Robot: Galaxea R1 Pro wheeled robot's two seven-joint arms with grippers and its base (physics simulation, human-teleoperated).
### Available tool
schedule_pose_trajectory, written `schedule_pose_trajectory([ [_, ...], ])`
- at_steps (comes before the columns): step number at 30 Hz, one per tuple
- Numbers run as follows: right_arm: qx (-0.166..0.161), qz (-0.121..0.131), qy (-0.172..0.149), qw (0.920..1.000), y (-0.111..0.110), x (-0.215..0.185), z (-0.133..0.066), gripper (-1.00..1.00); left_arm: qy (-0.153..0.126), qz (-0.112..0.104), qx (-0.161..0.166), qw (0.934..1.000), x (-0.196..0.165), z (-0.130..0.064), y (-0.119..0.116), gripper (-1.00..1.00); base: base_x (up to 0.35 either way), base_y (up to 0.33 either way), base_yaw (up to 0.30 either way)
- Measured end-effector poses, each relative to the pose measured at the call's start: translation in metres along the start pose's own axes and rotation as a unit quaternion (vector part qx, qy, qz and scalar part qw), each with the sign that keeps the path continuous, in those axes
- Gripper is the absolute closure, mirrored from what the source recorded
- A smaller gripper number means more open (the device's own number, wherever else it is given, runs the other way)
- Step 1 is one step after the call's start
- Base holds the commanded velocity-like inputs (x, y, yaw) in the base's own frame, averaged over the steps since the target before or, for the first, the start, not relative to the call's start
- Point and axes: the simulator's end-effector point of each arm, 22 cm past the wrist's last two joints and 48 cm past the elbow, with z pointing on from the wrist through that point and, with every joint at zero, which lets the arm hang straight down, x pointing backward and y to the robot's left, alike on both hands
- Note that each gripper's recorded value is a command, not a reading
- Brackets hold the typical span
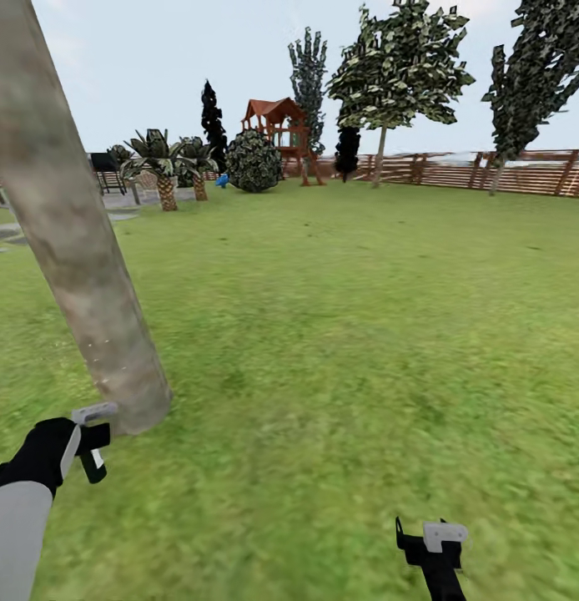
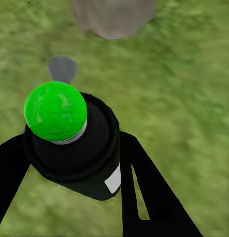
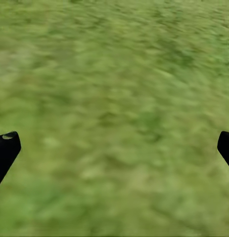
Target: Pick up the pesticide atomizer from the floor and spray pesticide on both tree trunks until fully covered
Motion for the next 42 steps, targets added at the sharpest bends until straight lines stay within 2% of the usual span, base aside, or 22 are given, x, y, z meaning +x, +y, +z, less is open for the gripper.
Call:
schedule_pose_trajectory([
  [4, -0.001, 0.000, 0.000, 1.0000, 0.000, 0.000, 0.000, -1.00, -0.014, 0.002, 0.001, 0.9999, -0.004, 0.001, -0.003, 1.00, 0.298, -0.046, 0.252],
  [11, -0.001, 0.000, 0.000, 1.0000, 0.000, 0.000, 0.000, -1.00, -0.016, 0.003, 0.003, 0.9999, -0.005, 0.001, -0.005, 1.00, 0.298, -0.001, 0.025],
  [16, -0.001, 0.000, 0.000, 1.0000, 0.001, 0.000, 0.000, -1.00, -0.016, 0.005, 0.001, 0.9999, -0.004, 0.001, -0.005, 1.00, 0.042, 0.000, 0.218],
  [19, -0.001, 0.000, 0.000, 1.0000, 0.001, 0.000, 0.000, -1.00, -0.021, 0.008, -0.005, 0.9997, -0.006, 0.000, 0.004, 1.00, 0.001, 0.000, 0.123],
  [20, -0.001, -0.001, 0.000, 1.0000, 0.000, 0.000, 0.000, -1.00, -0.021, 0.015, -0.002, 0.9997, -0.008, -0.001, 0.000, 1.00, 0.000, 0.000, 0.009],
  [21, 0.000, -0.001, 0.000, 1.0000, -0.001, 0.000, 0.000, -1.00, -0.021, 0.034, -0.004, 0.9992, -0.009, -0.001, -0.004, 1.00, 0.000, 0.000, 0.004],
  [23, 0.000, -0.001, 0.000, 1.0000, -0.001, 0.000, 0.000, -1.00, -0.018, 0.092, -0.010, 0.9956, -0.011, -0.002, -0.017, 1.00, 0.000, 0.000, 0.001],
  [24, 0.000, -0.001, 0.000, 1.0000, -0.002, 0.000, 0.000, -1.00, -0.018, 0.113, -0.009, 0.9934, -0.013, -0.003, -0.028, 1.00, 0.000, 0.000, 0.000],
  [25, 0.001, -0.001, 0.000, 1.0000, -0.002, 0.000, 0.000, -1.00, -0.017, 0.122, 0.000, 0.9924, -0.012, -0.004, -0.042, 1.00, 0.000, 0.000, 0.000],
  [27, 0.001, -0.001, -0.001, 1.0000, -0.003, 0.000, 0.001, -1.00, -0.009, 0.126, 0.005, 0.9920, -0.009, -0.004, -0.053, 1.00, 0.000, 0.000, 0.000],
  [29, 0.001, -0.002, -0.001, 1.0000, -0.003, 0.000, 0.001, -1.00, -0.003, 0.127, 0.003, 0.9919, -0.005, -0.003, -0.053, 1.00, 0.000, 0.000, 0.000],
  [32, 0.001, -0.001, -0.001, 1.0000, -0.002, 0.000, 0.001, -1.00, 0.003, 0.129, -0.017, 0.9915, -0.002, -0.001, -0.030, 1.00, 0.000, 0.000, 0.000],
  [38, 0.000, -0.002, -0.001, 1.0000, -0.002, -0.001, 0.000, -1.00, 0.006, 0.131, -0.030, 0.9909, 0.007, 0.001, -0.015, 1.00, 0.194, 0.000, 0.000],
  [42, 0.000, -0.002, -0.001, 1.0000, -0.002, 0.000, 0.001, -1.00, 0.030, 0.138, -0.039, 0.9893, 0.043, 0.009, -0.006, 1.00, 0.119, 0.000, 0.000],
])
